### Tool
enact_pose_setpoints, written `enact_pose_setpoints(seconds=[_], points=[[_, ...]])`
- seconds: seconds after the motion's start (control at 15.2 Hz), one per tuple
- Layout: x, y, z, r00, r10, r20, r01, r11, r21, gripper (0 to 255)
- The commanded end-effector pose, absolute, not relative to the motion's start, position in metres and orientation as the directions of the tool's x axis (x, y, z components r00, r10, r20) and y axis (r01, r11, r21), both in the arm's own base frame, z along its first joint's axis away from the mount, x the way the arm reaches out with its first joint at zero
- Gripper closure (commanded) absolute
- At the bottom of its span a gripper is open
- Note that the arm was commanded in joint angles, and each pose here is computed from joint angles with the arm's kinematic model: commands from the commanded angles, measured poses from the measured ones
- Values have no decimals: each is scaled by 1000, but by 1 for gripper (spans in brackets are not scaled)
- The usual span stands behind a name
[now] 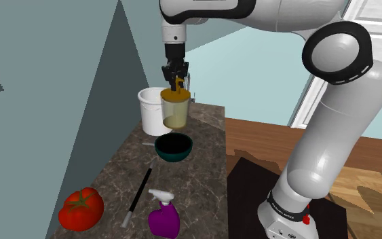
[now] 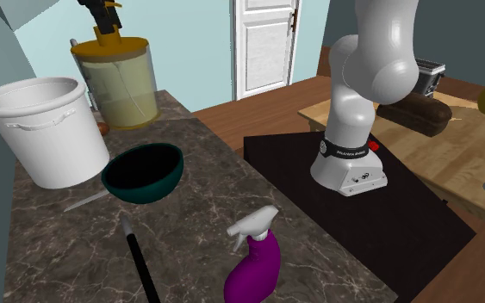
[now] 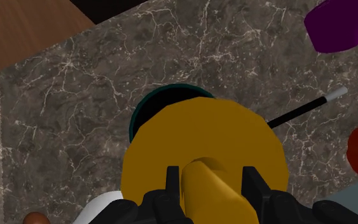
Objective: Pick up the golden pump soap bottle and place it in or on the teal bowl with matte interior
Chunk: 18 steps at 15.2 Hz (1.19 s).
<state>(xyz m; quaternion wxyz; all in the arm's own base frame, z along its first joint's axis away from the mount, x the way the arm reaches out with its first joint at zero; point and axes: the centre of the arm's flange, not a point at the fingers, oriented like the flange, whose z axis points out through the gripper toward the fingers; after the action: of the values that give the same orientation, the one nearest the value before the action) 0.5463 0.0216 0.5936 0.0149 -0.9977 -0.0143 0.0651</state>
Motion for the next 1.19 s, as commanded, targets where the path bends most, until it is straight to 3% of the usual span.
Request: enact_pose_setpoints(seconds=[0.0,1.12], points=[[547,20,584,991,31,-128,27,-999,-32,255],[547,20,494,991,31,-128,27,-999,-32,255]])
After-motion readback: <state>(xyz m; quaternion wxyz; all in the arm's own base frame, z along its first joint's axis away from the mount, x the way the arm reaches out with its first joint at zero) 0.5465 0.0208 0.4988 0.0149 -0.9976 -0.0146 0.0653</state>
